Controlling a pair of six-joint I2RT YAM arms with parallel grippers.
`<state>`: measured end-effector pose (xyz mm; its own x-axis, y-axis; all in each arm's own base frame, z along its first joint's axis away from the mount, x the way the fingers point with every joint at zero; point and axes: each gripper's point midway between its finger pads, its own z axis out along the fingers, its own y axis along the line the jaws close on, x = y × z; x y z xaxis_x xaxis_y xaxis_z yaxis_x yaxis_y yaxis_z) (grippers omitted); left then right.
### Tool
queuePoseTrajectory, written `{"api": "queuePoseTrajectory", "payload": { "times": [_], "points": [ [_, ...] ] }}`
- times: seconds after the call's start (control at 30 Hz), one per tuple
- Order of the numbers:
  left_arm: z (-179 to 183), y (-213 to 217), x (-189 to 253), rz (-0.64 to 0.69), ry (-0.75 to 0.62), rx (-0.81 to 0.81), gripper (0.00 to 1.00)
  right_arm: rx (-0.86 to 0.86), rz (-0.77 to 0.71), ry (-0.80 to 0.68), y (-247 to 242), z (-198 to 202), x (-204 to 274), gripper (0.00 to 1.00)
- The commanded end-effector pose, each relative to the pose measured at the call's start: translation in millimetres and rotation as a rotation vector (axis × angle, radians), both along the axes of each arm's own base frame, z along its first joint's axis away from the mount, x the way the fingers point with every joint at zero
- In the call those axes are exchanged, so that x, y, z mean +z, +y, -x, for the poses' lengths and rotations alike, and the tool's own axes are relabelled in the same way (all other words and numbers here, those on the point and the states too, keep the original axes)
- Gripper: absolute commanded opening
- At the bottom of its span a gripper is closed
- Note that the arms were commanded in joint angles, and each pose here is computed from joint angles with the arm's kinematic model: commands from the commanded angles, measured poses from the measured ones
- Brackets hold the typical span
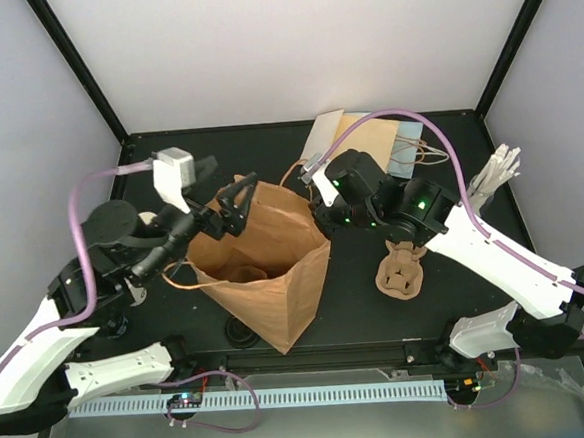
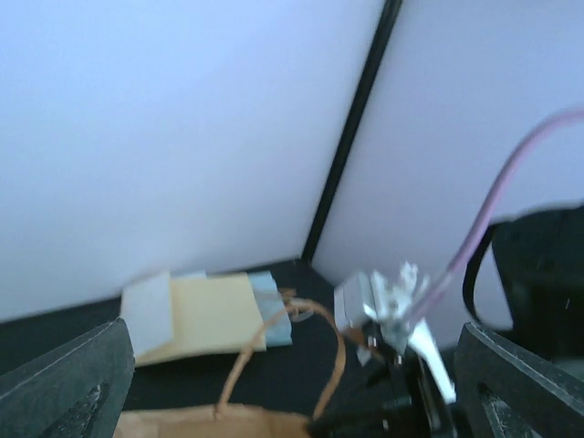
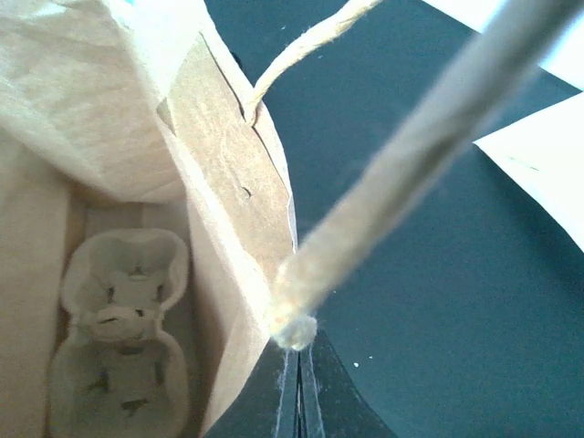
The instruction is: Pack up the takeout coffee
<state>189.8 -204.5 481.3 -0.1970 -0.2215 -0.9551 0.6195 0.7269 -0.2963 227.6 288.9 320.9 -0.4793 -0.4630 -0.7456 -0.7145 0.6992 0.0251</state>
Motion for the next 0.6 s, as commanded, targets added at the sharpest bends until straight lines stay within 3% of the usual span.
{"api": "queuePoseTrajectory", "payload": {
  "times": [0.0,0.27,0.43,0.57],
  "points": [
    [-2.0,47.8,57.2,0.052,-0.117,0.173,0.99,-0.101,-0.048,-0.042,-8.1,-9.2,14.3,0.01],
    [19.0,144.0,80.1,0.097,-0.116,0.415,0.99,-0.202,-0.06,-0.06,-17.8,-20.1,20.7,0.01],
    [39.5,174.7,75.8,0.195,-0.122,0.409,0.99,-0.207,-0.057,-0.068,-18.3,-21.6,23.9,0.01],
    [46.8,174.1,70.2,0.29,-0.134,0.357,0.99,-0.223,-0.049,-0.082,-21.8,-23.8,25.6,0.01]
  ]
}}
